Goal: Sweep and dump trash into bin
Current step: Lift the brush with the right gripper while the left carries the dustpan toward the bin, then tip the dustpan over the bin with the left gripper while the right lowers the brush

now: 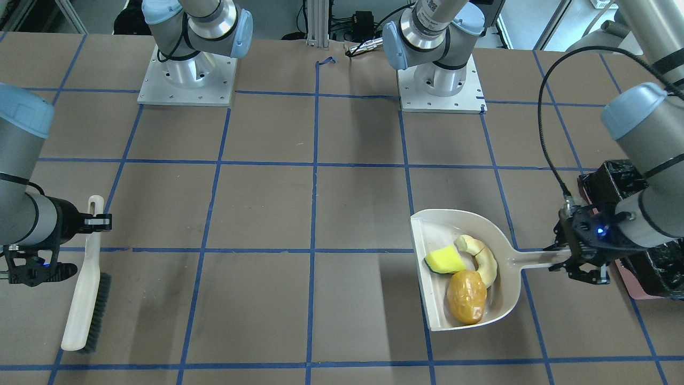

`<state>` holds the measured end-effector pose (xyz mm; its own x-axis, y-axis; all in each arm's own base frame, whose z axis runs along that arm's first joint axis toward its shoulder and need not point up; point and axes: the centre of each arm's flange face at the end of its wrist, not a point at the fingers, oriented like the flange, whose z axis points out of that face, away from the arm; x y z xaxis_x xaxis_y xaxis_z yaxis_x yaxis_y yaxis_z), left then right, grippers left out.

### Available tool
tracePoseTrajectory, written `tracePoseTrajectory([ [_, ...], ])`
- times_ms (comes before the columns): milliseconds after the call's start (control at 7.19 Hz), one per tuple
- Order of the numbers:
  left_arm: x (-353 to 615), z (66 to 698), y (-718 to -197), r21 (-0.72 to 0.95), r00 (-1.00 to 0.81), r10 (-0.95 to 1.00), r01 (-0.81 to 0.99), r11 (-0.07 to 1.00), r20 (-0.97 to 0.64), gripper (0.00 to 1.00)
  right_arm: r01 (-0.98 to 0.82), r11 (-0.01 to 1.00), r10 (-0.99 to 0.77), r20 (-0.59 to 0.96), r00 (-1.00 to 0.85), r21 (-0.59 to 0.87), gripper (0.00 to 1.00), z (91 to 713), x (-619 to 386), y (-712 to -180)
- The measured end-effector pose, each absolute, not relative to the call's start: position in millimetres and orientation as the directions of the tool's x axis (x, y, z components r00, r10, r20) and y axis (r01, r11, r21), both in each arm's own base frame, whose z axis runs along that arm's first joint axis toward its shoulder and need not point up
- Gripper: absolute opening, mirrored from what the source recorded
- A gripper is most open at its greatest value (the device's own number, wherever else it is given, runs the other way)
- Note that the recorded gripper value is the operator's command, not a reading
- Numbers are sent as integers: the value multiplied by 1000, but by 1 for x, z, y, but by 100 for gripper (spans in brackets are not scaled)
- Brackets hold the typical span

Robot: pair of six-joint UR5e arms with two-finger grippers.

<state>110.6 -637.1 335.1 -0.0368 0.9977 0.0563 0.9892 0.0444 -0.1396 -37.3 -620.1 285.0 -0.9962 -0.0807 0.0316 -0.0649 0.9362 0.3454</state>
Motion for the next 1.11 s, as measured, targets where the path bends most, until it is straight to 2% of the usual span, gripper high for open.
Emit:
tracePoseTrajectory([
  [696,336,409,-553,-161,156,987,976,-149,31,0,-36,937,-59,56,-997,348,0,238,-74,-615],
  [1113,420,415,-536,-112,235,971,967,-228,53,0,-1,927,-26,60,-998,375,0,229,-76,-605],
])
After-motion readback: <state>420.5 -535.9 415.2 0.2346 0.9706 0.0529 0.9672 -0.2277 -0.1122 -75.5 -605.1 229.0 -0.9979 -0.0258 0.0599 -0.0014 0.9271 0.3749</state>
